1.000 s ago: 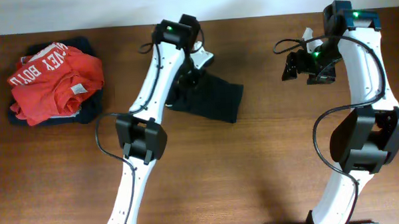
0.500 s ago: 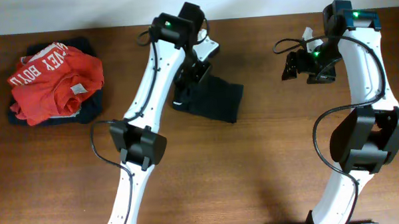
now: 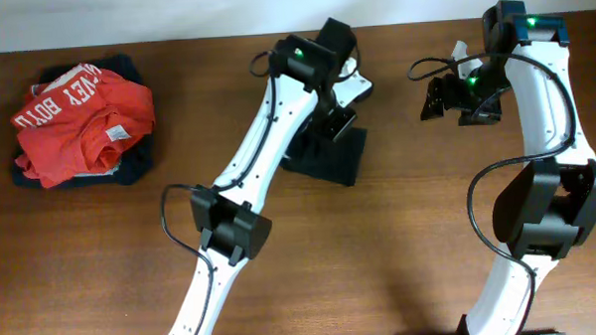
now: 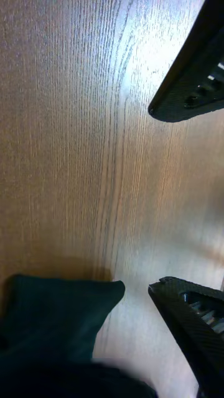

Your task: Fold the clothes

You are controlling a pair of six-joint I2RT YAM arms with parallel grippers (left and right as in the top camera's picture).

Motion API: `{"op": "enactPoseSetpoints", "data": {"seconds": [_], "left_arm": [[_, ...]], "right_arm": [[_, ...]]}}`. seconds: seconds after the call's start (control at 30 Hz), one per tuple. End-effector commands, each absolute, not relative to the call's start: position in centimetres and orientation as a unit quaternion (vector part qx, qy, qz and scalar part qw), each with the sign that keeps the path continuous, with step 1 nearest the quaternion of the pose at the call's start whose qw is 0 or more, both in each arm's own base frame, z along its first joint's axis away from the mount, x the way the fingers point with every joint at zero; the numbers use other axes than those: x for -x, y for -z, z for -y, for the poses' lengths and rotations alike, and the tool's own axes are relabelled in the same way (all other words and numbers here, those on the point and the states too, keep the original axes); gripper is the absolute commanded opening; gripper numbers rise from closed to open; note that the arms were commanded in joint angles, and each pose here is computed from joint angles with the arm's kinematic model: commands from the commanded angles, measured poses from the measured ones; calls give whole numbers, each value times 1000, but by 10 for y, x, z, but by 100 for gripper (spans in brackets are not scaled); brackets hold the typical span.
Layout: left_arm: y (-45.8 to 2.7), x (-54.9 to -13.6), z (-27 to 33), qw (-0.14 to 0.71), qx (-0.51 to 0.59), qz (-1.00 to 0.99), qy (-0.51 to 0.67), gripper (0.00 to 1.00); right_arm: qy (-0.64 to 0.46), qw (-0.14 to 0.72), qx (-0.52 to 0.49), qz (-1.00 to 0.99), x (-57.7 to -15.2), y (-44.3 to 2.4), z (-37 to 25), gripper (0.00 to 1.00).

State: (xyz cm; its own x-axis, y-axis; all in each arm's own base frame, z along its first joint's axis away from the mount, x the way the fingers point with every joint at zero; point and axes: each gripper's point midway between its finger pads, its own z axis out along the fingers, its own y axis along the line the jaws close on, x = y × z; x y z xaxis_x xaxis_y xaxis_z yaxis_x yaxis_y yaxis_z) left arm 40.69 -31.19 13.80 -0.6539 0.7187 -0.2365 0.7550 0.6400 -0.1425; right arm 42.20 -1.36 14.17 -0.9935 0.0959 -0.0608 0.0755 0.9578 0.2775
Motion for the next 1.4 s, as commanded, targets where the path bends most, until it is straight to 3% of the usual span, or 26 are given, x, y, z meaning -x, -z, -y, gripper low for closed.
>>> {"op": "enactPoseSetpoints", "data": {"seconds": [0.0,0.4,0.5,0.73,0.87,1.27,1.37], "left_arm": [[-120,-406,315,62,-410,-904,107,98],[-128,-418,320,91,-391,-908,117,99],[-158,-434,307,132,-363,-914,125,99],[-285,-488,218,304,-210,-918,145,99],[-324,-504,159,355,-126,-915,146,99],[-314,-501,106,322,-76,-931,153,99],[-314,-500,106,321,-76,-931,153,99]], "right_arm": [[-135,30,-45,-989,-420,-138,17,83],[-176,42,-62,-982,-423,-143,19,83],[-196,45,-60,-978,-424,-145,13,83],[-229,64,11,-971,-435,-151,-39,83],[-210,87,25,-974,-451,-149,-76,76],[-169,111,11,-979,-474,-100,-157,75],[-166,108,12,-980,-477,-88,-159,68]]}}
